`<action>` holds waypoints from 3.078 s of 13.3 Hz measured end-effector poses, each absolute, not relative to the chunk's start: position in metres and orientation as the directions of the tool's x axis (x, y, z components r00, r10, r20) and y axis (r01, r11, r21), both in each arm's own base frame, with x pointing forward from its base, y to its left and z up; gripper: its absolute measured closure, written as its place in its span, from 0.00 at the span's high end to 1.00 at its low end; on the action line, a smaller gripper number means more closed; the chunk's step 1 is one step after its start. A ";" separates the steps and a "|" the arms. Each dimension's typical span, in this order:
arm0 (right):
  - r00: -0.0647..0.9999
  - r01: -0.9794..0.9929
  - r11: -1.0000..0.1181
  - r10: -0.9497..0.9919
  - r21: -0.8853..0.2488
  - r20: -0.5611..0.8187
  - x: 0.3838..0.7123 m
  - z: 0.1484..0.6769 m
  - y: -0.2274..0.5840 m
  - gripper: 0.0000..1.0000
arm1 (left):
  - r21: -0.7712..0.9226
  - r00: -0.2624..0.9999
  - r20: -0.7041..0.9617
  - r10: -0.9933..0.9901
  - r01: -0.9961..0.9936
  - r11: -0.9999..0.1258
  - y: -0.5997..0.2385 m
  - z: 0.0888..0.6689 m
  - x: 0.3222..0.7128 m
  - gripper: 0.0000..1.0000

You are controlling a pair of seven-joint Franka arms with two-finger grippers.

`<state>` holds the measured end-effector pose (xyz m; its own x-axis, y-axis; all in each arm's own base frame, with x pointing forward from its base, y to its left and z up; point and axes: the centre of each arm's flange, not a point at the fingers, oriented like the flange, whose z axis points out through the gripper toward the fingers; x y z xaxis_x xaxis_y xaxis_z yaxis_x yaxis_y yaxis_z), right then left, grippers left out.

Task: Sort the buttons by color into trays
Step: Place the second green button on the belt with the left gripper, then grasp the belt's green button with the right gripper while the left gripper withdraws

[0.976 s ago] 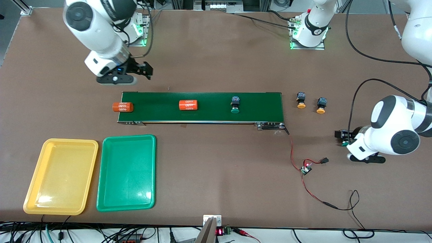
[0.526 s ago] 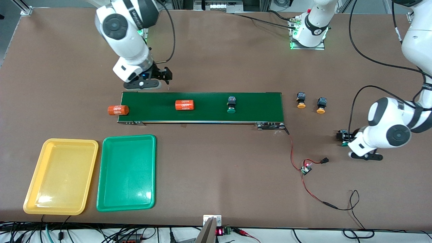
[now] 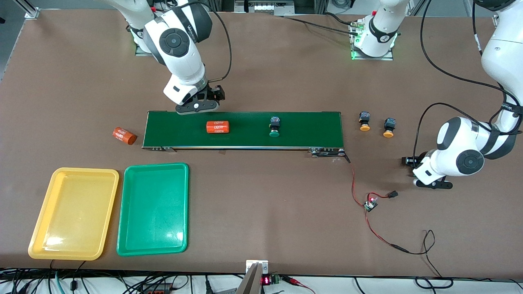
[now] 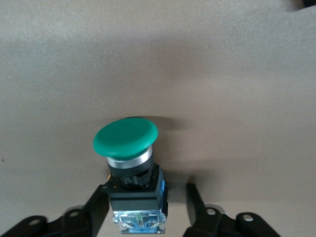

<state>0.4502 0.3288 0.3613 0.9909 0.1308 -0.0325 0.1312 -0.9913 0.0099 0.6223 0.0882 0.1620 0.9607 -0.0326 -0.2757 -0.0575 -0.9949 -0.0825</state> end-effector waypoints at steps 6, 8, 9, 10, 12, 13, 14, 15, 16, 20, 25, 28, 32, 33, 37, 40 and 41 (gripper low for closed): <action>0.995 0.091 -0.996 0.091 0.006 -0.030 0.458 0.358 0.332 1.00 | -0.068 0.950 -0.302 -0.072 -0.097 -0.993 0.060 0.186 0.627 0.43; 0.996 0.087 -0.996 0.087 0.001 -0.024 0.460 0.352 0.333 1.00 | -0.045 0.931 -0.340 -0.135 -0.159 -0.986 0.014 0.227 0.632 0.43; 0.996 0.084 -0.996 0.084 -0.002 -0.021 0.462 0.349 0.333 1.00 | -0.018 0.920 -0.356 -0.162 -0.181 -0.983 -0.015 0.252 0.631 0.43; 0.996 0.082 -0.997 0.082 -0.003 -0.022 0.463 0.344 0.333 1.00 | 0.027 0.909 -0.373 -0.184 -0.188 -0.982 -0.045 0.276 0.626 0.43; 0.998 0.062 -0.998 0.062 -0.004 -0.024 0.465 0.337 0.335 1.00 | 0.124 0.891 -0.385 -0.240 -0.207 -0.970 -0.092 0.304 0.615 0.43; 0.999 0.050 -0.999 0.050 -0.007 -0.022 0.467 0.335 0.336 1.00 | 0.148 0.883 -0.385 -0.268 -0.227 -0.963 -0.116 0.308 0.609 0.43; 0.999 0.045 -0.999 0.045 -0.012 -0.016 0.469 0.333 0.338 1.00 | 0.149 0.878 -0.392 -0.274 -0.233 -0.961 -0.143 0.308 0.603 0.43; 0.999 0.039 -0.999 0.040 -0.015 -0.013 0.470 0.332 0.339 1.00 | 0.133 0.877 -0.403 -0.263 -0.228 -0.965 -0.173 0.306 0.593 0.43; 0.999 0.030 -0.999 0.030 -0.017 -0.011 0.472 0.331 0.341 1.00 | 0.108 0.877 -0.412 -0.245 -0.220 -0.970 -0.208 0.304 0.581 0.43; 1.000 0.015 -0.999 0.015 -0.028 -0.001 0.478 0.333 0.351 1.00 | 0.066 0.912 -0.370 -0.175 -0.162 -0.985 -0.329 0.279 0.524 0.43; 1.000 -0.003 -0.999 -0.003 -0.033 -0.001 0.480 0.329 0.368 1.00 | 0.059 0.922 -0.373 -0.105 -0.090 -0.994 -0.321 0.249 0.517 0.67; 1.000 -0.024 -0.999 -0.024 -0.034 -0.004 0.483 0.320 0.388 1.00 | 0.060 0.925 -0.367 -0.095 -0.078 -0.995 -0.320 0.251 0.520 0.97; 0.998 -0.063 -0.998 -0.063 -0.024 -0.005 0.486 0.308 0.405 1.00 | 0.104 0.941 -0.334 -0.055 -0.021 -0.994 -0.293 0.282 0.543 1.00; 0.997 -0.073 -0.997 -0.073 -0.025 -0.005 0.487 0.306 0.408 1.00 | 0.108 0.940 -0.338 -0.045 -0.009 -0.994 -0.277 0.293 0.550 1.00; 0.998 -0.068 -0.998 -0.067 -0.015 -0.019 0.485 0.290 0.420 1.00 | 0.070 0.915 -0.400 -0.050 -0.023 -0.997 -0.194 0.322 0.578 1.00; 0.997 -0.065 -0.998 -0.065 0.000 -0.036 0.482 0.274 0.424 1.00 | -0.042 0.906 -0.423 -0.025 -0.047 -0.998 -0.153 0.310 0.587 1.00; 0.997 -0.065 -0.998 -0.065 0.000 -0.038 0.483 0.272 0.425 1.00 | -0.063 0.898 -0.440 -0.011 -0.043 -0.997 -0.138 0.299 0.588 1.00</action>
